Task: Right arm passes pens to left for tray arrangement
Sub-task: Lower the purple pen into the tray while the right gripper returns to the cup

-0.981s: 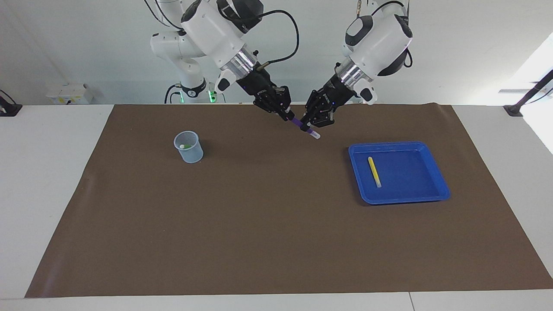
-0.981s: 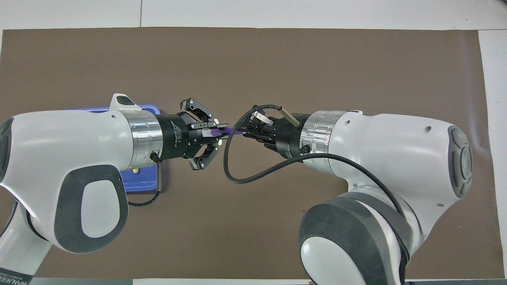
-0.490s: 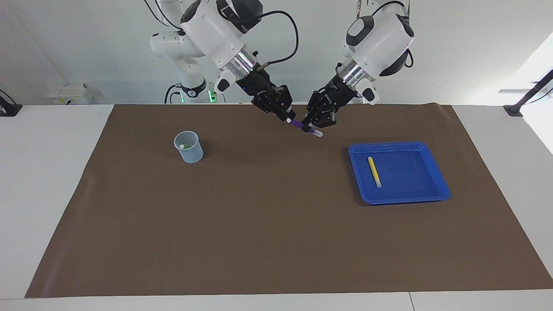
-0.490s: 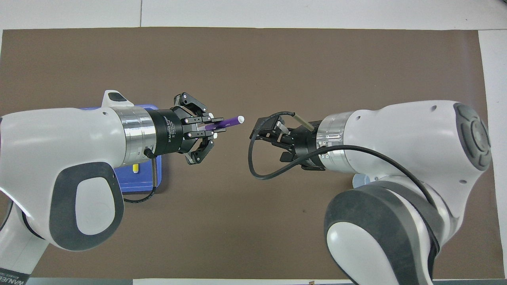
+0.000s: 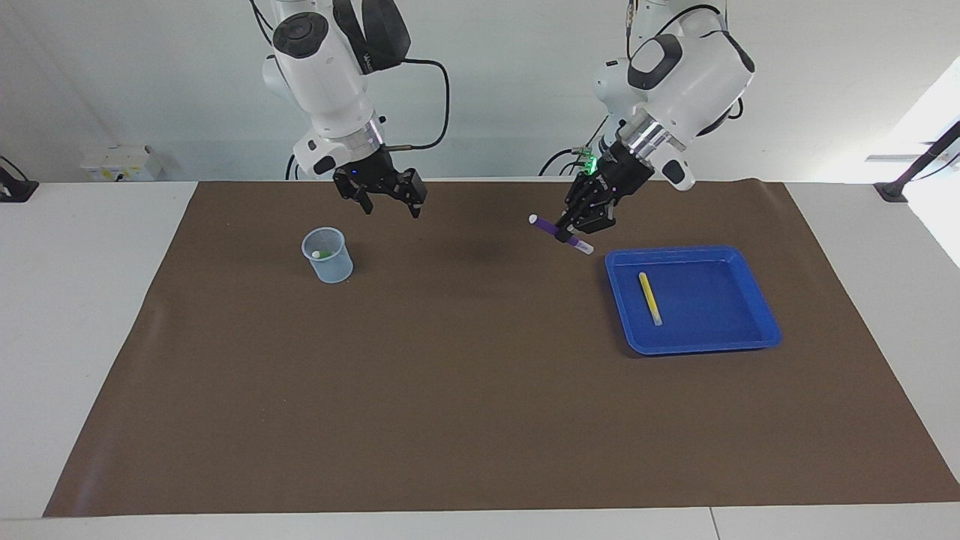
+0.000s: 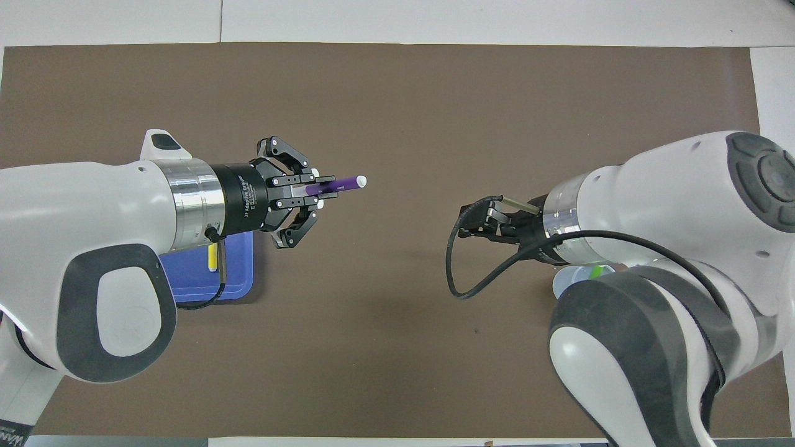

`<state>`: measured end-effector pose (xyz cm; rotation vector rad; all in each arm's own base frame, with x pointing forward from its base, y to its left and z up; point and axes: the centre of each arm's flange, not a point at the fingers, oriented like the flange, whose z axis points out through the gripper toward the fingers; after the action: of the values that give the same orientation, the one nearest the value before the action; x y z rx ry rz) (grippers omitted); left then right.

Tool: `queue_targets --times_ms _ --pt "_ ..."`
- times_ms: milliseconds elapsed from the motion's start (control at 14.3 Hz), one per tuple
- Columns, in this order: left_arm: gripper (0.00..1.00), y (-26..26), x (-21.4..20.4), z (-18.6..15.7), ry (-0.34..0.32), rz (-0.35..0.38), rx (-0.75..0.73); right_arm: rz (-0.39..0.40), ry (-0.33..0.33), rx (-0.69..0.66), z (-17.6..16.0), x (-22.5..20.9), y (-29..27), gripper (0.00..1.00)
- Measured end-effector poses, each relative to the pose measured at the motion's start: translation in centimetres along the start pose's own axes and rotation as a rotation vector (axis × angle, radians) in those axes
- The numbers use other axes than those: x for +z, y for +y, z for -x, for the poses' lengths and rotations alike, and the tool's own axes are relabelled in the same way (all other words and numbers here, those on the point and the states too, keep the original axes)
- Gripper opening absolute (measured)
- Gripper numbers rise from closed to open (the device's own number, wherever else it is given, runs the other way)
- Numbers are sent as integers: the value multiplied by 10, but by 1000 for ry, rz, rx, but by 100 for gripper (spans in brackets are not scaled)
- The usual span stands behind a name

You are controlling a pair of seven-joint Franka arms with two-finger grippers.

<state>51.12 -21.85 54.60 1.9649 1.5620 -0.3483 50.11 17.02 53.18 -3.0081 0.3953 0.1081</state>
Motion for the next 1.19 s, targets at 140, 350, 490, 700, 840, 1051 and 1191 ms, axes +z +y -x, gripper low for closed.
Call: queue_targets --times_ms 140,350,490,700,840,1051,1191 --pt "18 -1 -14 -38 35 -61 190 40 -25 -35 -23 12 51 100" --pt "18 -6 -26 -99 113 -169 471 120 -41 -148 -55 46 113 99" --pt "18 -10 -19 -145 160 -280 664 137 -66 -189 -57 72 117 99" --pt "18 -18 1 -214 175 -473 938 146 -87 -206 -53 89 125 95" --pt "18 -23 15 -251 167 -587 1075 139 -107 -223 -54 96 137 89" --pt "18 -28 37 -278 154 -672 1165 117 -121 -219 -51 104 139 66" --pt "18 -32 49 -285 146 -678 1174 104 -116 -229 -49 114 138 65"
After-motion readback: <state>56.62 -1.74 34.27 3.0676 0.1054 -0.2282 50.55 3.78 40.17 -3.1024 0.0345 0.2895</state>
